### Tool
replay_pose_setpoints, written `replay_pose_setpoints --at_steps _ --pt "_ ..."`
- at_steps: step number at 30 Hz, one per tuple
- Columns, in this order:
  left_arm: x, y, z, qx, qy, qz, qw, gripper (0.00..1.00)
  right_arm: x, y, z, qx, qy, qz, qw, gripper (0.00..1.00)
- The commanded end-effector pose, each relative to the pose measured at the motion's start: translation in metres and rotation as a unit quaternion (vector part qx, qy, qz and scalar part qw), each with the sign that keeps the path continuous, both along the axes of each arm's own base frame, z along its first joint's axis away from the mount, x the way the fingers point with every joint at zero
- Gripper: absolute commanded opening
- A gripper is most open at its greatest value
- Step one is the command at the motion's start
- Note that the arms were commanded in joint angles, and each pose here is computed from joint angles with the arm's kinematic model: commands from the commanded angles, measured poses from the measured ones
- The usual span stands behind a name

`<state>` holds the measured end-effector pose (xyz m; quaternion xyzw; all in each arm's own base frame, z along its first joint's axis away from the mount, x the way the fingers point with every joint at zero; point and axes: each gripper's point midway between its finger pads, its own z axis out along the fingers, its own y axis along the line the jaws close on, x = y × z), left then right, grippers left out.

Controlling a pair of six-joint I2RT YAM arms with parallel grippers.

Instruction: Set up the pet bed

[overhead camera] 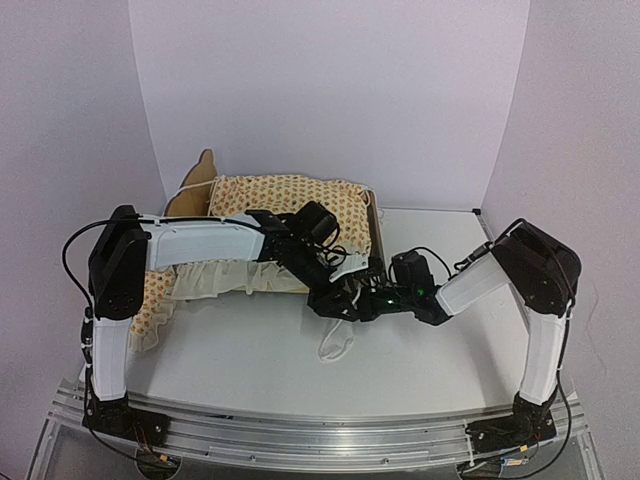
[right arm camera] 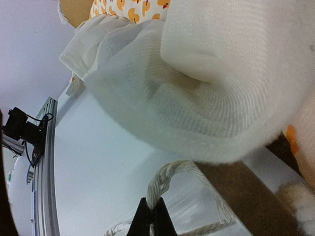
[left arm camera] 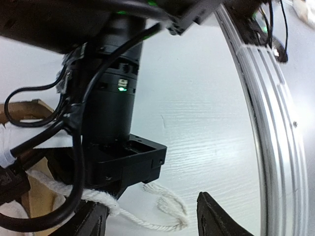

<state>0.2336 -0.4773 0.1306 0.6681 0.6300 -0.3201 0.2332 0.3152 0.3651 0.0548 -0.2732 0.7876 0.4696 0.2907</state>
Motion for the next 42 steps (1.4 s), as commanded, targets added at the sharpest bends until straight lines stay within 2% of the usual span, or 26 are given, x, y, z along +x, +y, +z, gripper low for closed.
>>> replay_pose_setpoints --at_steps 1,4,10,13,17,20,23,25,33,39,42 --pt "-0.009 0.020 0.029 0.017 -0.103 -0.103 0.989 0.69 0.016 0.008 0.018 0.024 -0.030 -0.009 0.999 0.00" --pt "-0.016 0.038 0.027 0.038 -0.129 -0.145 0.980 0.79 0.017 0.008 0.015 0.025 -0.025 -0.009 0.999 0.00" --pt "0.007 0.067 0.029 0.041 -0.176 -0.161 0.970 0.80 0.018 0.011 0.016 0.029 -0.025 -0.004 0.999 0.00" --pt "0.024 0.073 0.031 0.033 -0.211 -0.167 0.963 0.73 0.020 0.013 0.018 0.031 -0.028 -0.003 0.999 0.00" --pt "0.047 0.065 0.017 0.023 -0.294 -0.171 0.940 0.56 0.019 0.014 0.018 0.033 -0.027 0.001 0.999 0.00" --pt "0.065 0.057 0.004 0.014 -0.368 -0.180 0.912 0.47 0.018 0.014 0.019 0.033 -0.029 0.003 0.999 0.00" --pt "0.082 0.046 0.000 -0.003 -0.447 -0.188 0.875 0.39 0.018 0.014 0.021 0.034 -0.032 0.005 0.999 0.00" --pt "0.085 0.041 0.000 -0.017 -0.475 -0.193 0.859 0.35 0.018 0.015 0.021 0.036 -0.032 0.008 0.999 0.00" --pt "0.077 0.036 -0.016 -0.047 -0.525 -0.243 0.814 0.31 0.016 0.015 0.027 0.040 -0.034 0.013 0.999 0.00" --pt "0.090 0.033 -0.037 -0.016 -0.522 -0.256 0.814 0.30 0.016 0.017 0.030 0.044 -0.038 0.017 0.998 0.00" --pt "0.097 0.034 -0.043 -0.004 -0.532 -0.262 0.805 0.31 0.017 0.017 0.031 0.044 -0.040 0.016 0.998 0.00"
